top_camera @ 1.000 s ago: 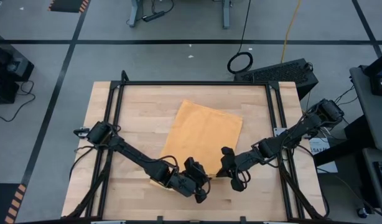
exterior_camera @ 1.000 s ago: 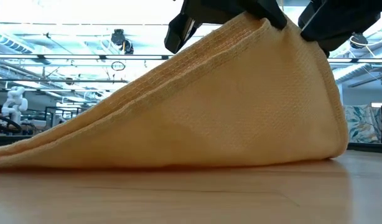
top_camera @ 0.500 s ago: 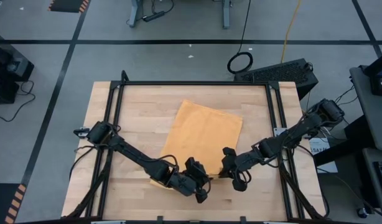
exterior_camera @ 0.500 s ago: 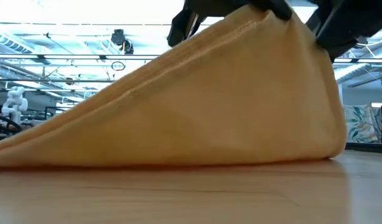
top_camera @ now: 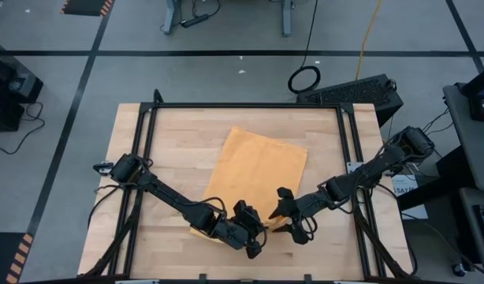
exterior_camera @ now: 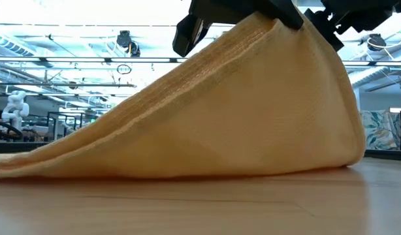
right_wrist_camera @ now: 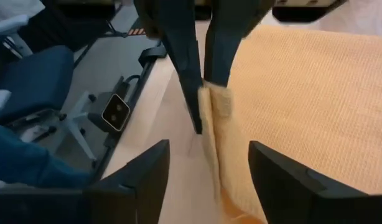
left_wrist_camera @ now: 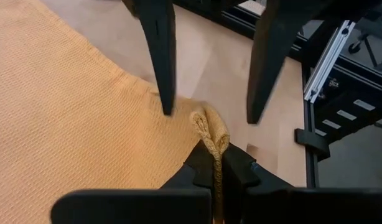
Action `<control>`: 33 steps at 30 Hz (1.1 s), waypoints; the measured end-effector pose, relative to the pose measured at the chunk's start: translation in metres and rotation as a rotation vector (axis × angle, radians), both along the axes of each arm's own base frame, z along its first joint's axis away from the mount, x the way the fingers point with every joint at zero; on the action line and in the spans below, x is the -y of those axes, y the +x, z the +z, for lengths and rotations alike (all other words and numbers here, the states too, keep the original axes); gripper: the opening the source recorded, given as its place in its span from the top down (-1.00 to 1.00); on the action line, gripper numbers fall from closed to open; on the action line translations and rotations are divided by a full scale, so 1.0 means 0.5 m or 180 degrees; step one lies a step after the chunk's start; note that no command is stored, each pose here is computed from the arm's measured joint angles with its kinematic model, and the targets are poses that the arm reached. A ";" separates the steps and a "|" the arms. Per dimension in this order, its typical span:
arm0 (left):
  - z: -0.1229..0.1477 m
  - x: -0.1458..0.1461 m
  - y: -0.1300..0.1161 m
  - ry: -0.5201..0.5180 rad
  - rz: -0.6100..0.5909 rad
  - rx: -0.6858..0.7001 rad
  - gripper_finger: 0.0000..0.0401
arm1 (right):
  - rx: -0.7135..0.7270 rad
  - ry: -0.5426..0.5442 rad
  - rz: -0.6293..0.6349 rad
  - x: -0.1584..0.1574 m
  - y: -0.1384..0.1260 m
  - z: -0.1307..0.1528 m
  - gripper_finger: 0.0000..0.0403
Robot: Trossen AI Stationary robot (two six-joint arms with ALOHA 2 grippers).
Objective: Roll towel
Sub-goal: Roll the yellow towel
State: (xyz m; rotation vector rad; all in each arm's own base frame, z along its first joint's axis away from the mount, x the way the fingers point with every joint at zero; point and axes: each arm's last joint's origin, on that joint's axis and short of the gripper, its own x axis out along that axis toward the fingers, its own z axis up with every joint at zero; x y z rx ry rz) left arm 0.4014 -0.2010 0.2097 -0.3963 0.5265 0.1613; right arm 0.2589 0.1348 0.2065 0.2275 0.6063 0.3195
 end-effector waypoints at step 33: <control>0.007 0.038 -0.025 0.0490 0.0339 0.0243 0.12 | -0.0226 0.0297 -0.0179 0.017 0.020 -0.021 1.00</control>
